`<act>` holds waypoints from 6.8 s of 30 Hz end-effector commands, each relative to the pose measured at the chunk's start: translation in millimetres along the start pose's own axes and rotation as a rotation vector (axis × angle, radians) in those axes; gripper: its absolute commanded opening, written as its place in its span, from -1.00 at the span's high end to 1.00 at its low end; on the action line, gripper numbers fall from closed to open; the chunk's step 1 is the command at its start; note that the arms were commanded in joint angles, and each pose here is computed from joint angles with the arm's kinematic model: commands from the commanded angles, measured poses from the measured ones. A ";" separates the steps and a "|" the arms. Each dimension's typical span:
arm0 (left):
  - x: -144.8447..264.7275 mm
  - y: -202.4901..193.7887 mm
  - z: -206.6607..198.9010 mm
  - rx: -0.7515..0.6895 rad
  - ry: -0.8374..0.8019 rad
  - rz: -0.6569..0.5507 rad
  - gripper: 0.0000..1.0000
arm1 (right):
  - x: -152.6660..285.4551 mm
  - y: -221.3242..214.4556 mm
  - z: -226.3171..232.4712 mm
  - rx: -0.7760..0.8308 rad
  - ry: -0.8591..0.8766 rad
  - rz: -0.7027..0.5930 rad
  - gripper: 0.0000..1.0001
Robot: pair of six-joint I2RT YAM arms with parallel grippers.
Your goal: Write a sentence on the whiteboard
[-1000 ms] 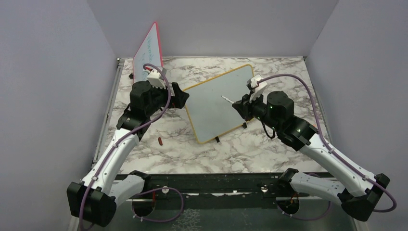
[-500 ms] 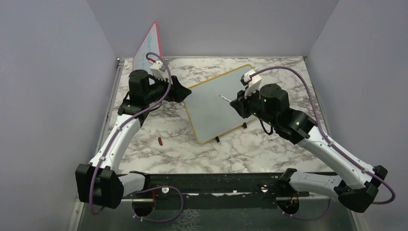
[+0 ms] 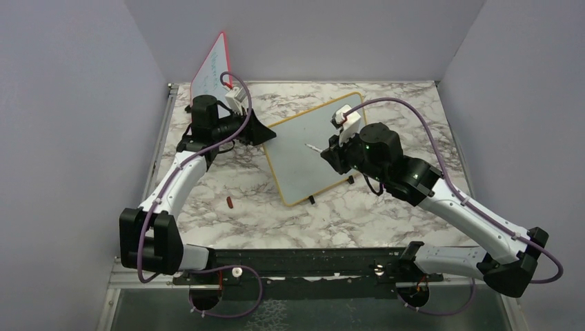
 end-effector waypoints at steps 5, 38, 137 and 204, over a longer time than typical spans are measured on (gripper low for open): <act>-6.4 10.4 5.7 -0.024 -0.146 -0.011 0.38 | -3.7 9.5 10.8 0.039 0.020 -0.043 0.99; 10.4 -31.9 -2.3 -0.015 -0.196 -0.027 1.00 | -14.4 -2.6 43.7 0.176 -0.047 -0.035 0.99; 1.4 -41.8 5.7 0.017 -0.171 0.001 1.00 | -82.5 -10.6 124.6 0.206 -0.193 -0.086 0.99; -1.1 -44.7 6.9 0.026 -0.178 0.013 1.00 | -86.9 -17.2 123.3 0.214 -0.210 -0.074 0.99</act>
Point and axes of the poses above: each gripper's point midway between its finger pads, its own x axis back along the fingers, its own z axis along the line the jaws close on, y = z × x, the point moved 10 cm from there along x, back along the fingers, and after that the axes turned 3 degrees about -x, right-handed, at the moved point
